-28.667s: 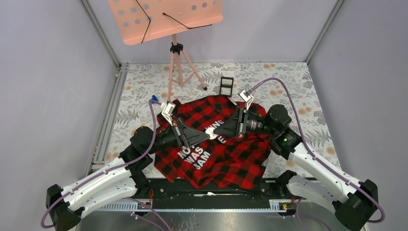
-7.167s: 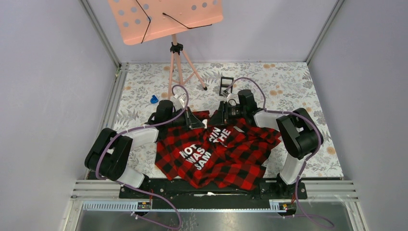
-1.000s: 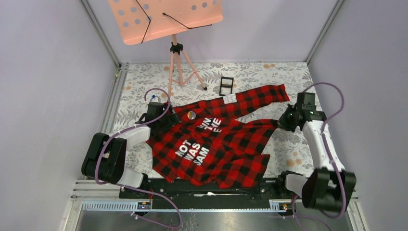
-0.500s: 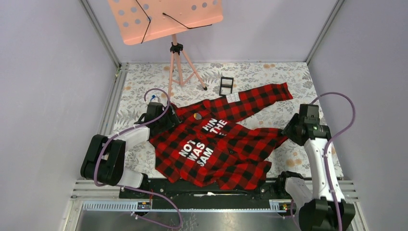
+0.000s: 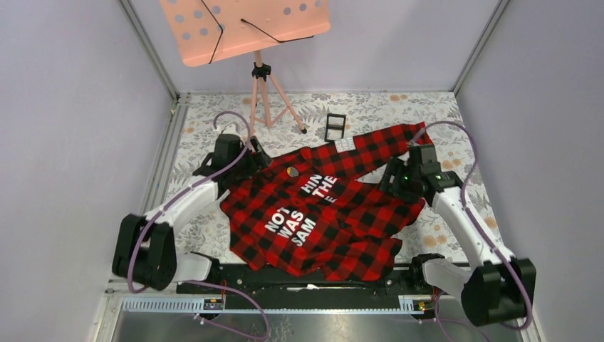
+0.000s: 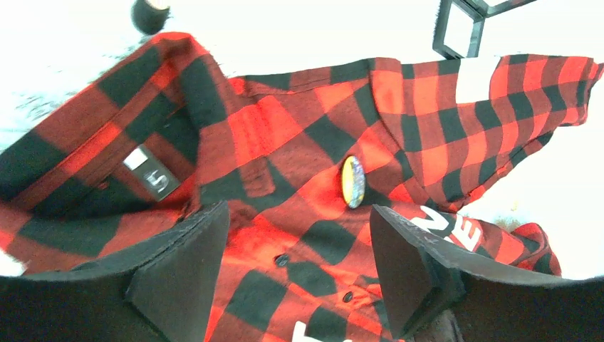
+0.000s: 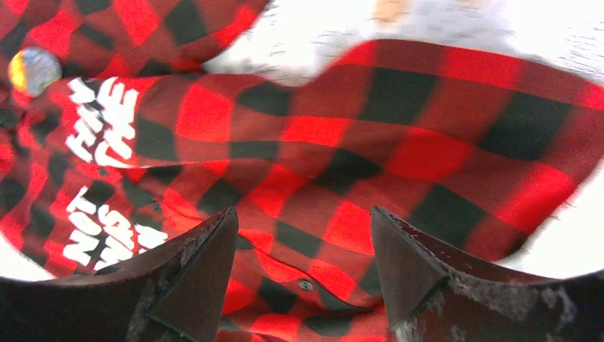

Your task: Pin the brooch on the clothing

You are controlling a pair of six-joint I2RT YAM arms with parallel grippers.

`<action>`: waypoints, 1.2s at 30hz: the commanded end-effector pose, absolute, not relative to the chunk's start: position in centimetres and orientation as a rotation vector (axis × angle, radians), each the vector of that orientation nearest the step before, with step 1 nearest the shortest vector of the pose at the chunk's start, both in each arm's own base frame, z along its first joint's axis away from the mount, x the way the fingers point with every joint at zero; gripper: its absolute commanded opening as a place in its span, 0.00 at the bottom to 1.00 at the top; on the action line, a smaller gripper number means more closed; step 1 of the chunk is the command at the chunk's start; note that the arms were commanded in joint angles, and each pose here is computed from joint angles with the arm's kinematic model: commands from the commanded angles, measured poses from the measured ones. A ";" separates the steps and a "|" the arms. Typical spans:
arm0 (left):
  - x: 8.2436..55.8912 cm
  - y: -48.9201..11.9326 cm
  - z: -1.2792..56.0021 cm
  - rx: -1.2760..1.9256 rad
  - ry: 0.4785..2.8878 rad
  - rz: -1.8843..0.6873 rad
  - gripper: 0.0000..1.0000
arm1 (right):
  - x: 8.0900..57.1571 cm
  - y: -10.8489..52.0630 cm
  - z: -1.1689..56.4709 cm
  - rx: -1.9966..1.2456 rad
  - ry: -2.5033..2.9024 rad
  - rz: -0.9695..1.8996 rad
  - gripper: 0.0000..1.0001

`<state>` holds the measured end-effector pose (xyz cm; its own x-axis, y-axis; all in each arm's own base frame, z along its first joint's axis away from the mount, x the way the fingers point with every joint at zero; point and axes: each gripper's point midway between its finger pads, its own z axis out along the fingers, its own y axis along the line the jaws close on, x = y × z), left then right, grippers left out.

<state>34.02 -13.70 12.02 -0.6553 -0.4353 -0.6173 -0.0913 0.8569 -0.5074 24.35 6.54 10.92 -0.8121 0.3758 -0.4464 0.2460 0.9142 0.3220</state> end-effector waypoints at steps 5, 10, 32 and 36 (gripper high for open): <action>38.8 -19.5 12.7 -0.209 2.234 -0.663 0.69 | 27.9 20.9 12.0 -0.008 2.499 0.835 0.67; 41.2 -22.3 11.8 -0.095 2.252 -0.671 0.62 | 27.1 28.3 11.2 -0.222 2.455 0.973 0.57; 42.7 -25.4 3.1 -0.152 2.445 -0.591 0.51 | 20.4 31.0 -0.1 -0.134 2.822 0.925 0.52; 43.2 -24.8 2.4 -0.194 2.452 -0.547 0.51 | 18.3 29.6 -1.1 -0.080 2.903 0.900 0.52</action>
<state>41.73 -25.58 3.04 -0.8222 -0.2294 -0.5210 0.0441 0.8868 -0.4600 22.78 32.58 2.17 -0.9597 -0.0044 -0.2808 -0.1898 0.7472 0.6369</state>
